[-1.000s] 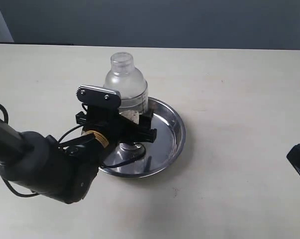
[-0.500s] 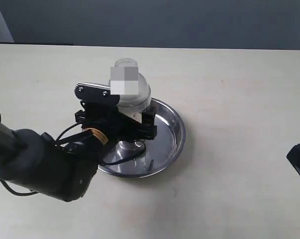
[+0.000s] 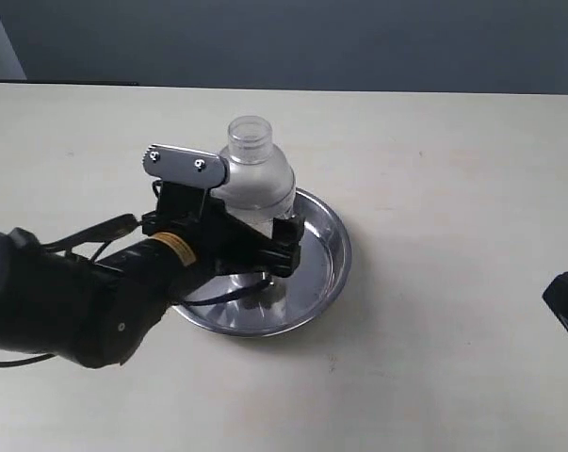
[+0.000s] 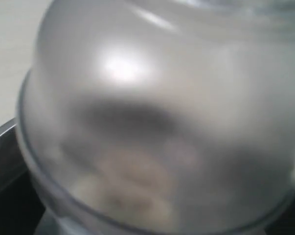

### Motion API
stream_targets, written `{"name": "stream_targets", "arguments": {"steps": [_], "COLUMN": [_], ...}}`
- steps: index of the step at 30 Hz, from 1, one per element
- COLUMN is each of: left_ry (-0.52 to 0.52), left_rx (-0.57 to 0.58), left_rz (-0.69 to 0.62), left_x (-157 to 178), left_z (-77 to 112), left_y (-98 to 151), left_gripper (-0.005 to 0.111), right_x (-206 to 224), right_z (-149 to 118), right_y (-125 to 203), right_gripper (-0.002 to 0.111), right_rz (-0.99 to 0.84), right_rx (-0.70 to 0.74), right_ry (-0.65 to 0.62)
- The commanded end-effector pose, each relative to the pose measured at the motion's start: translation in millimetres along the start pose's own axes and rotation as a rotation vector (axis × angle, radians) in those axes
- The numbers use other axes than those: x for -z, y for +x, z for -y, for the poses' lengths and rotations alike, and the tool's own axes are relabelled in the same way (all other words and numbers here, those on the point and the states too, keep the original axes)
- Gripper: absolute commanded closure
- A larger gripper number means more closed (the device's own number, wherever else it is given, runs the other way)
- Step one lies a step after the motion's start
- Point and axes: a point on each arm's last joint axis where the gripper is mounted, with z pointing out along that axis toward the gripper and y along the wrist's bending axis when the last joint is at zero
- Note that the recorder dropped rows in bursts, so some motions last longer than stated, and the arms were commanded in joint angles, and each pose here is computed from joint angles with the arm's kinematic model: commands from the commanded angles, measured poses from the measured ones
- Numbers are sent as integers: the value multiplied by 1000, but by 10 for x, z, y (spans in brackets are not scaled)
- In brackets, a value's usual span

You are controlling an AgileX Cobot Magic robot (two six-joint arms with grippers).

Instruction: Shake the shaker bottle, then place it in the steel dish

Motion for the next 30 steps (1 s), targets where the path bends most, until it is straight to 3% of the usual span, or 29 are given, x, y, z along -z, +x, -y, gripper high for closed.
{"name": "stream_targets", "arguments": {"steps": [1,9,13,16,22,25,30], "left_ry": [24,42,51,-12,-266,-364,-439], "left_rx": [2,3,27,74,211,309,126], "left_rz": [8,-67,-31,32,91,157,254], "left_x": [289,576,867,1112,1494,1670,1870], "left_z": [-42,-113,-200,-343,-667,-794,-952], "left_y": [-64,-17,-55,-111,-203,-267,-407], "left_gripper": [4,4,4,9,24,26,25], "right_x": [2,2,2,2,2,2,2], "right_z": [5,5,5,5,5,5,5], "right_y": [-1,-1,-1,-1,-1,-1,-1], "right_gripper": [109,109,109,109,109,109,109], "right_rz": [7,7,7,7,7,7,7], "right_rx": [1,1,1,1,1,1,1], "right_ry": [5,5,5,5,5,5,5]}}
